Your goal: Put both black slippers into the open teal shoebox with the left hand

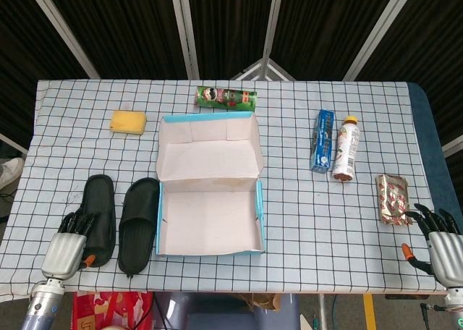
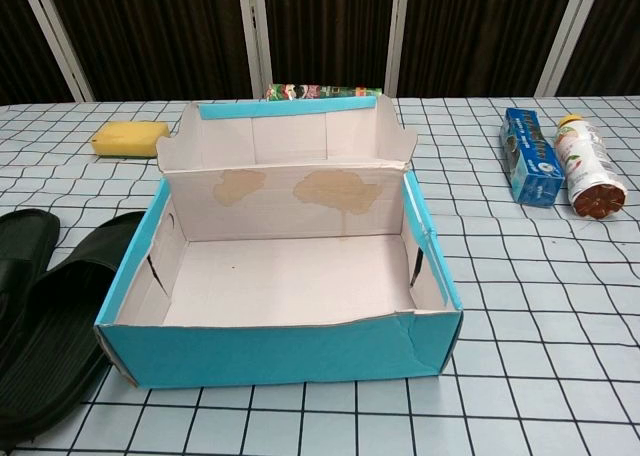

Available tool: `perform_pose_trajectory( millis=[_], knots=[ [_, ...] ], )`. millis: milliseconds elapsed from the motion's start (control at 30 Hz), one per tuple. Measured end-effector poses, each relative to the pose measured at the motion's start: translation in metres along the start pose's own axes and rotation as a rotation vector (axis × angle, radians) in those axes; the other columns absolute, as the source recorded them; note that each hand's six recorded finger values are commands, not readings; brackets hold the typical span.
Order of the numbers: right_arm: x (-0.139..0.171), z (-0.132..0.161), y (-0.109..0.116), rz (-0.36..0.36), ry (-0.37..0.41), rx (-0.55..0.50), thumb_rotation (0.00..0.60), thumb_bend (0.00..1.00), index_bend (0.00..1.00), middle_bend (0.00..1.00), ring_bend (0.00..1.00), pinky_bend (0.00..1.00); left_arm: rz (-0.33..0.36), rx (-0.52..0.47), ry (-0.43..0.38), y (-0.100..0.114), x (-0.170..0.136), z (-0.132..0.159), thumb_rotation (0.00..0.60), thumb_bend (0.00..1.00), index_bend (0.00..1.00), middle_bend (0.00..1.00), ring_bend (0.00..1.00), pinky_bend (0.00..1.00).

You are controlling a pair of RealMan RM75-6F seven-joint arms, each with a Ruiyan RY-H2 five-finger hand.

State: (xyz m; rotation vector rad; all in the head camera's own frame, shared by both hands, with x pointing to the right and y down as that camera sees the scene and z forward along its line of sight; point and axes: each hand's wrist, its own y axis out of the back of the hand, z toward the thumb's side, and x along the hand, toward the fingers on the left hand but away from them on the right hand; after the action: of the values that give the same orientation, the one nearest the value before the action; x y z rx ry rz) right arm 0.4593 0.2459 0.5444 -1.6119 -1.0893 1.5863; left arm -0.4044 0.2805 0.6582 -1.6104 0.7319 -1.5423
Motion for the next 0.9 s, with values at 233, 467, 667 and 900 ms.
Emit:
perform_pose_trajectory(
  millis=[233, 467, 667, 900],
  knots=[
    [-0.003, 0.0, -0.004, 0.016, -0.005, 0.011, 0.6, 0.36, 0.24, 0.16, 0.2, 0.09, 0.039, -0.048, -0.003, 0.0, 0.014, 0.002, 0.6, 0.16, 0.1, 0.16, 0.03, 0.1],
    [-0.004, 0.001, -0.007, 0.031, -0.008, 0.016, 0.6, 0.36, 0.24, 0.16, 0.2, 0.09, 0.098, -0.081, 0.013, 0.001, 0.015, -0.005, 0.6, 0.16, 0.21, 0.28, 0.07, 0.1],
    [-0.004, 0.004, -0.008, 0.032, -0.002, 0.019, 0.6, 0.36, 0.24, 0.16, 0.2, 0.09, 0.088, -0.054, 0.031, -0.002, 0.013, -0.01, 0.6, 0.22, 0.33, 0.37, 0.1, 0.1],
    [-0.004, 0.003, -0.008, 0.034, -0.004, 0.017, 0.6, 0.36, 0.24, 0.16, 0.2, 0.09, 0.089, -0.035, 0.041, -0.002, 0.015, -0.011, 0.6, 0.3, 0.44, 0.48, 0.14, 0.1]
  ],
)
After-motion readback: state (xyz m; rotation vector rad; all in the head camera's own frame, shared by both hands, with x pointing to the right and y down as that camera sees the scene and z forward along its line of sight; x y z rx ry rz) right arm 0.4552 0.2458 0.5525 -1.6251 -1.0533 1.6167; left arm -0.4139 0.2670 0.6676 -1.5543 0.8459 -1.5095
